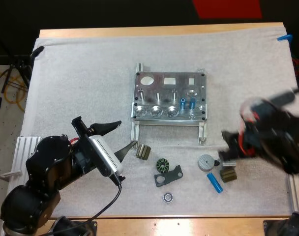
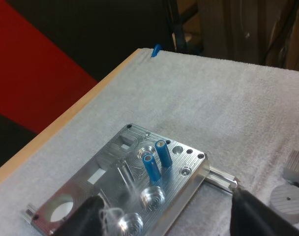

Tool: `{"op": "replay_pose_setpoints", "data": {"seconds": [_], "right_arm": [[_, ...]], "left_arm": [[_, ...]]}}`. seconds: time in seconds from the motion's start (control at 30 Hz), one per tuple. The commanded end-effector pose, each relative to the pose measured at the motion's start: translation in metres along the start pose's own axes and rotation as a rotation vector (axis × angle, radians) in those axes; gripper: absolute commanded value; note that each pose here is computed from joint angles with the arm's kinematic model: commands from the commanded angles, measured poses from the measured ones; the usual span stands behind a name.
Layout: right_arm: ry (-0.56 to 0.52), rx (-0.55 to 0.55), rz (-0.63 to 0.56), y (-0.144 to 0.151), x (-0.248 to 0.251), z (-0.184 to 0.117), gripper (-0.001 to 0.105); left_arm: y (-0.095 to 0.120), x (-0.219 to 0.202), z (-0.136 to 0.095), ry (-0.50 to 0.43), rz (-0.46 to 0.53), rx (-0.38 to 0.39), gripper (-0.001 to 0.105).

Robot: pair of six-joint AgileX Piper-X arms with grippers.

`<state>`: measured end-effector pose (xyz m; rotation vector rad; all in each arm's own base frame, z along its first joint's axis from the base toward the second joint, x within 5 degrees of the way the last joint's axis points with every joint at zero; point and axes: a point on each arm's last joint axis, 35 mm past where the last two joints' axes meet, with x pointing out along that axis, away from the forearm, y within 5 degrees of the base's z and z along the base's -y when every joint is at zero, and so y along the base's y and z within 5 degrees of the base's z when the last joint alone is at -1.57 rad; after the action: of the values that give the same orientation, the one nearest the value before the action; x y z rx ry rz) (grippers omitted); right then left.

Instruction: Load cells from left to right

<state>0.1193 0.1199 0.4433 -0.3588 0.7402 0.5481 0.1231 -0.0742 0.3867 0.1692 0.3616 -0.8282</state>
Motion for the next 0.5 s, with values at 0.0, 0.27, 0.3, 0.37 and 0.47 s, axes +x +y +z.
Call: {"op": "replay_pose_setpoints", "data": {"seconds": [0.0,0.27,0.3,0.37,0.47], "right_arm": [[-0.025,0.041,-0.005,0.003,-0.011,-0.013,0.056],[0.051,0.060,0.003,0.006,-0.033,-0.068,0.056],[0.051,0.060,-0.003,0.005,-0.033,-0.070,0.056],[0.038,0.040,-0.007,0.005,-0.036,-0.076,0.056],[0.022,0.028,-0.005,0.003,-0.038,-0.083,0.056]], "left_arm": [[-0.002,0.006,0.001,0.003,-0.030,0.006,0.054],[-0.019,0.044,0.001,0.099,-0.186,0.039,0.054],[-0.021,0.049,0.001,0.113,-0.205,0.041,0.054],[-0.027,0.063,0.003,0.142,-0.290,0.052,0.054],[-0.036,0.086,0.008,0.184,-0.358,0.101,0.054]]}}
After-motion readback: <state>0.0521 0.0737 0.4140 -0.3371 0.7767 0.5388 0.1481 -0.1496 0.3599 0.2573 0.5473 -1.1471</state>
